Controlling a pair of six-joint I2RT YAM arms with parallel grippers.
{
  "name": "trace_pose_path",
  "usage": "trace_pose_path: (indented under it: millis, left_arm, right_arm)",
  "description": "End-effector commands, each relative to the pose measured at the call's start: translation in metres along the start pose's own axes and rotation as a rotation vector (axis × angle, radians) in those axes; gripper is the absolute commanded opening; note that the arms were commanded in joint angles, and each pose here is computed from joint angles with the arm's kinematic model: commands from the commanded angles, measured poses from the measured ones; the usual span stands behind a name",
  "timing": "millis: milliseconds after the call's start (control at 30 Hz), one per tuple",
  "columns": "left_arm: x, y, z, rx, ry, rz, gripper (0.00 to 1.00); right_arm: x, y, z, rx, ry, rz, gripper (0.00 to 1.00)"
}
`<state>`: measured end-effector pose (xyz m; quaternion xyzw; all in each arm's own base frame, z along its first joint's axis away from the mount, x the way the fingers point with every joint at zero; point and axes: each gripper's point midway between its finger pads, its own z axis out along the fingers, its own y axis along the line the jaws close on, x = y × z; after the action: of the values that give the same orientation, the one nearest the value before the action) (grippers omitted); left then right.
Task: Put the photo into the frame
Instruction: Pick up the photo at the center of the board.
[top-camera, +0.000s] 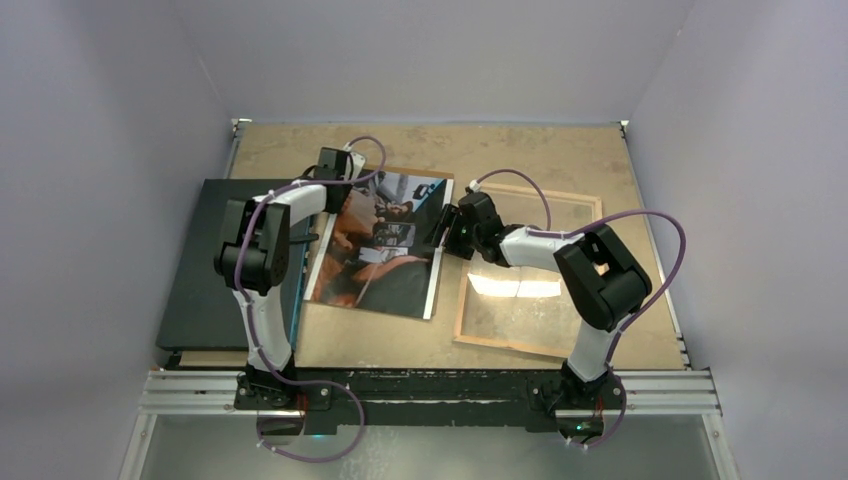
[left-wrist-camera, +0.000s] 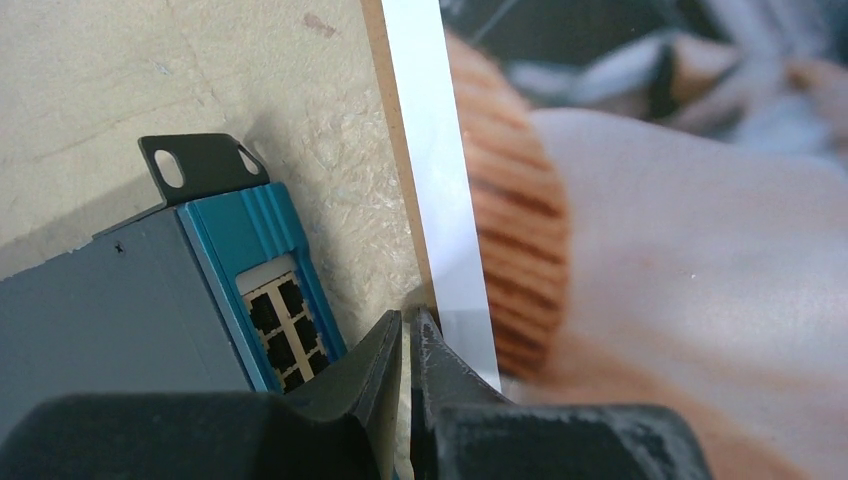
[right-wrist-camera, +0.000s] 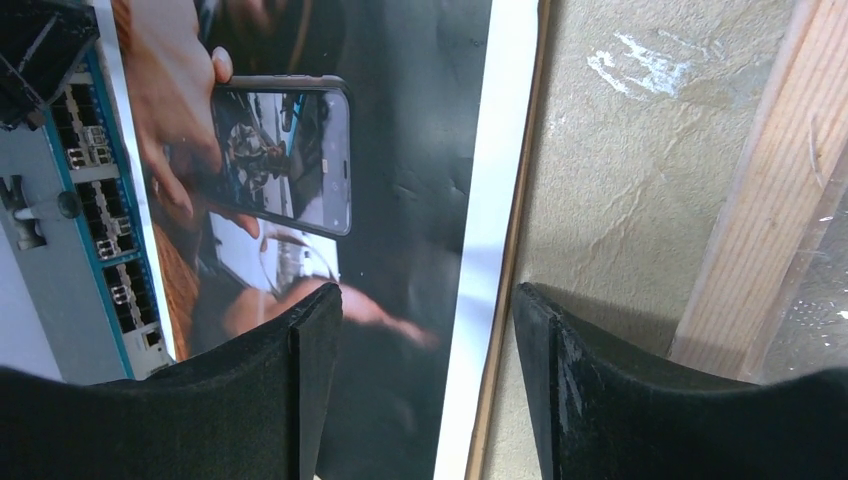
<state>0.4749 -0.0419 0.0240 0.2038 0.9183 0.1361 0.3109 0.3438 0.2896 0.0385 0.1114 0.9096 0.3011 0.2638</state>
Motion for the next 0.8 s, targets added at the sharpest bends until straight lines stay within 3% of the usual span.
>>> trace_pose_path:
  millis: [0, 367, 767]
  left_arm:
    - [-0.001, -0.014, -0.014, 0.069, -0.012, -0.031, 0.06]
    - [0.005, -0.024, -0.023, 0.104, -0.014, -0.045, 0.05]
    - [0.012, -0.034, -0.026, 0.120, -0.009, -0.055, 0.03]
  right_arm:
    - [0.003, 0.005, -0.002, -0.035, 0.007, 0.020, 0.66]
    - [0.002, 0.011, -0.009, -0.037, -0.004, 0.003, 0.64]
    - [0.011, 0.028, -0.014, 0.050, -0.028, -0.137, 0.65]
